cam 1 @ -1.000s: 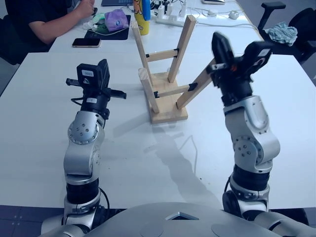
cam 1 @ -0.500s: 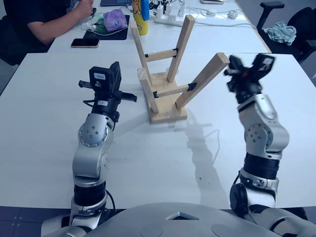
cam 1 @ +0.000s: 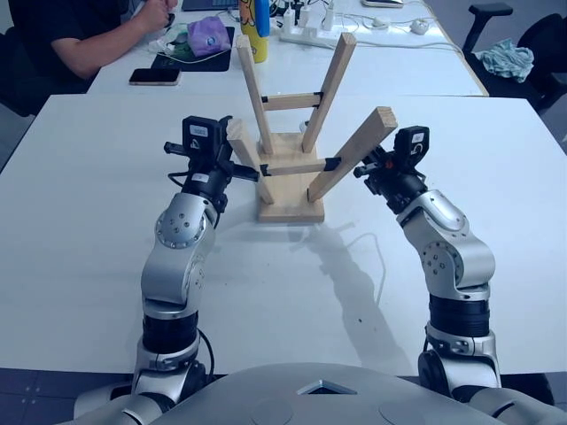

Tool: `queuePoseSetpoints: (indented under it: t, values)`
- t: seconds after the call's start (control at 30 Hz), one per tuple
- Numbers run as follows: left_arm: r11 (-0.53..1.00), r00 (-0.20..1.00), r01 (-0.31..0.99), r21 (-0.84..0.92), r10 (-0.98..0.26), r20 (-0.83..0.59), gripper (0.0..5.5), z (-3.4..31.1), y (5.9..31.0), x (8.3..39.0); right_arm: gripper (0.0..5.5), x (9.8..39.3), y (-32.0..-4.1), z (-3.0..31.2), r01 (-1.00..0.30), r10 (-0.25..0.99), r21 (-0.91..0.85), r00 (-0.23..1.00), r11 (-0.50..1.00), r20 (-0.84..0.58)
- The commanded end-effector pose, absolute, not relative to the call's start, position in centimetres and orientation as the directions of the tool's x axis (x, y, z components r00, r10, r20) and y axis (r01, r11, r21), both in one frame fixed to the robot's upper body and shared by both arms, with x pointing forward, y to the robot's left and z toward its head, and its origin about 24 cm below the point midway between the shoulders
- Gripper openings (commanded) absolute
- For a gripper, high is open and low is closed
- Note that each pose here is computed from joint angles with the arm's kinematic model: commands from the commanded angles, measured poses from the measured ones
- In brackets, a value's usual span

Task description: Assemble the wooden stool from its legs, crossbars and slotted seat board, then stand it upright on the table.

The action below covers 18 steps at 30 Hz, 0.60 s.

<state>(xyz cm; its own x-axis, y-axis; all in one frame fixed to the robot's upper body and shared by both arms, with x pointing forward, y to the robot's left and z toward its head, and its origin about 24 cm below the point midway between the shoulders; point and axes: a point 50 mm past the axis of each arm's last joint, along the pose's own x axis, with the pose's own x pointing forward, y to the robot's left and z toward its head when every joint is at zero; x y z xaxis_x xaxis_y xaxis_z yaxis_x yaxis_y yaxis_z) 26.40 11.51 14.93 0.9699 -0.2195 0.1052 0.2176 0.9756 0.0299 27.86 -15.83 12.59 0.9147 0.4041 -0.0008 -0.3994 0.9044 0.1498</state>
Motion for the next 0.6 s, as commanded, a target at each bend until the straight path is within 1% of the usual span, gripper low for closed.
queuePoseSetpoints:
  t: [0.03, 0.07, 0.13, 0.2, 0.27, 0.3, 0.37, 0.43, 0.47, 0.5, 0.53, 0.57, 0.6]
  values:
    - [0.985, 0.979, 0.165, 0.044, -0.169, 0.118, 0.00, 15.0, 12.2, 26.5, 0.00, 27.5, -15.7, 12.6, -0.358, 0.360, 0.129, 0.933, 0.925, 0.010]
    - [0.992, 0.981, 0.109, 0.060, -0.117, 0.153, 0.00, 15.4, 13.1, 26.3, 0.00, 27.4, -16.4, 12.9, -0.298, 0.296, 0.115, 0.955, 0.948, 0.031]
    - [0.997, 0.974, 0.007, 0.078, -0.025, 0.226, 0.00, 16.2, 14.7, 25.6, 0.00, 27.2, -18.5, 14.0, -0.131, 0.120, 0.097, 0.986, 0.987, 0.114]
    - [0.994, 0.959, -0.055, 0.092, 0.027, 0.283, 0.00, 16.8, 15.7, 24.8, 0.00, 26.8, -20.0, 15.4, -0.033, 0.011, 0.108, 0.980, 0.994, 0.196]
    - [0.990, 0.944, -0.095, 0.101, 0.058, 0.325, 0.00, 17.2, 16.1, 24.1, 0.00, 26.7, -20.6, 16.5, 0.001, -0.034, 0.132, 0.968, 0.991, 0.247]
    - [0.988, 0.936, -0.112, 0.105, 0.070, 0.345, 0.00, 17.4, 16.2, 23.9, 0.00, 26.7, -20.7, 17.0, -0.001, -0.038, 0.144, 0.963, 0.990, 0.265]
    - [0.986, 0.924, -0.130, 0.109, 0.081, 0.373, 0.00, 17.7, 16.3, 23.5, 0.00, 26.9, -20.4, 17.7, -0.028, -0.024, 0.171, 0.956, 0.985, 0.291]
    - [0.990, 0.934, -0.099, 0.103, 0.057, 0.353, 0.00, 17.4, 16.0, 23.8, 0.00, 27.1, -20.0, 17.8, -0.067, 0.007, 0.197, 0.957, 0.978, 0.290]
    - [0.994, 0.950, -0.040, 0.097, 0.007, 0.314, 0.00, 16.9, 15.2, 24.2, 0.00, 27.3, -19.3, 17.7, -0.108, 0.049, 0.203, 0.960, 0.973, 0.275]
    - [0.988, 0.964, 0.128, 0.082, -0.144, 0.223, 0.00, 15.7, 13.1, 24.9, 0.00, 27.3, -17.4, 17.4, -0.236, 0.186, 0.185, 0.949, 0.954, 0.255]
    - [0.945, 0.936, 0.315, 0.084, -0.324, 0.140, 0.00, 14.7, 10.5, 25.2, 0.00, 26.7, -14.9, 17.3, -0.398, 0.362, 0.127, 0.901, 0.908, 0.238]
    - [0.893, 0.890, 0.443, 0.083, -0.449, 0.080, 0.00, 14.1, 8.4, 25.1, 0.00, 26.4, -13.2, 16.3, -0.488, 0.466, 0.131, 0.868, 0.863, 0.170]
    - [0.848, 0.849, 0.525, 0.071, -0.528, 0.032, 0.00, 13.5, 6.8, 24.8, 0.00, 25.9, -12.2, 15.4, -0.545, 0.534, 0.132, 0.838, 0.828, 0.111]
